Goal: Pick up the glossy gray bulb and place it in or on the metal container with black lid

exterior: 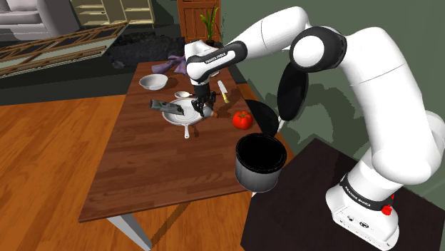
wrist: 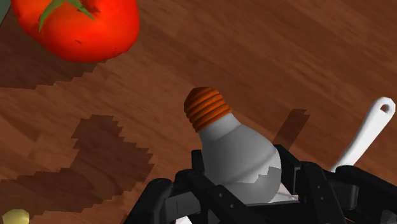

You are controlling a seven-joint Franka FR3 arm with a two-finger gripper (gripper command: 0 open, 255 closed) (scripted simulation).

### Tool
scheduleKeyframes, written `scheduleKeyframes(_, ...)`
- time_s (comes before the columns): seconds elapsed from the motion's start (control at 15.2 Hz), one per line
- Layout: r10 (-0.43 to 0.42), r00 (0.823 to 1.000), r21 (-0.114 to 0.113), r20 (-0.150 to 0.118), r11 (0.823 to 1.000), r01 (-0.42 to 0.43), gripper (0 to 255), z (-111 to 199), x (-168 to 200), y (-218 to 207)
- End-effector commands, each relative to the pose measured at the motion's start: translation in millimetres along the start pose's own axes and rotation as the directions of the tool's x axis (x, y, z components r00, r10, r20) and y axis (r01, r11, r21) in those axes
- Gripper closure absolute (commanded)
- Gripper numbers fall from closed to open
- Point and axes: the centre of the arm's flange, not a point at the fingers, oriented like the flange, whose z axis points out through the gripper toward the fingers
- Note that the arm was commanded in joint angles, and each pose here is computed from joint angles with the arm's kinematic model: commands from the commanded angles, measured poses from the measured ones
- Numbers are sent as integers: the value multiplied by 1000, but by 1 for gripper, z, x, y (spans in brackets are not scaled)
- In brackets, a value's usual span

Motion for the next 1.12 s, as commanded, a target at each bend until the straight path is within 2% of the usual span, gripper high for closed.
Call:
scheduleKeyframes(0.0, 0, 1000, 0, 0, 1000, 0, 255, -10, -2, 0)
scheduleKeyframes(1.06, 0, 1000, 0, 0, 1000, 0, 255, -94, -15, 2)
